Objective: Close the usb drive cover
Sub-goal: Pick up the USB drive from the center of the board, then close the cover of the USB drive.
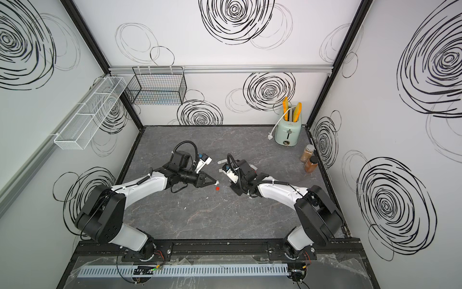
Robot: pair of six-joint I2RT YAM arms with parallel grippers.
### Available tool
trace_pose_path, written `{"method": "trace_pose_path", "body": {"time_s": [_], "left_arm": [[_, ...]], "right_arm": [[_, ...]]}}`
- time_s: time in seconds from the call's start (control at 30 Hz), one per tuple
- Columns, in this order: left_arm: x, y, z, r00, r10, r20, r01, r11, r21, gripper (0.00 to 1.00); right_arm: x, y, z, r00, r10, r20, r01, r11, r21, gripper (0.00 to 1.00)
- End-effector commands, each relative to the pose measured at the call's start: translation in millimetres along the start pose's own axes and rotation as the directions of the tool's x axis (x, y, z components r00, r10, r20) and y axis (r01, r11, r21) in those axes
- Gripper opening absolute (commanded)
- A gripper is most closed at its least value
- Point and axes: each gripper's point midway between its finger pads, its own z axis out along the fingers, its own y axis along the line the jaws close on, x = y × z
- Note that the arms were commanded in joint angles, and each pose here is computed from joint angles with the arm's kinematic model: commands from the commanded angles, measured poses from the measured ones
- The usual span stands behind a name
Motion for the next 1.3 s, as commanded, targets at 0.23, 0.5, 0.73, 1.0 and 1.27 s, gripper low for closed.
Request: {"method": "trace_pose_path", "body": {"time_s": [0.23,0.5,0.73,1.0,1.27], "left_arm": [[-4,-4,7,1.0,0.026,-0.015,-0.025,0.999,0.027,0.0],[-1,-8,10,0.999,0.033,-0.036,-0.031,0.998,0.045,0.0],[1,-8,8,0.998,0.045,-0.037,-0.043,0.998,0.047,0.0],[4,-9,7,0.997,0.067,-0.047,-0.064,0.997,0.051,0.0],[2,-17,6,0.997,0.064,-0.04,-0.06,0.994,0.094,0.0]], "right_arm": [[-36,50,-17,0.924,-0.3,0.235,0.311,0.95,-0.012,0.01],[-39,59,-24,0.886,-0.375,0.271,0.387,0.922,0.01,0.01],[-37,56,-28,0.878,-0.396,0.27,0.401,0.915,0.038,0.01],[-38,58,-35,0.856,-0.418,0.304,0.423,0.904,0.052,0.01],[-35,60,-29,0.861,-0.418,0.29,0.426,0.904,0.038,0.01]]}}
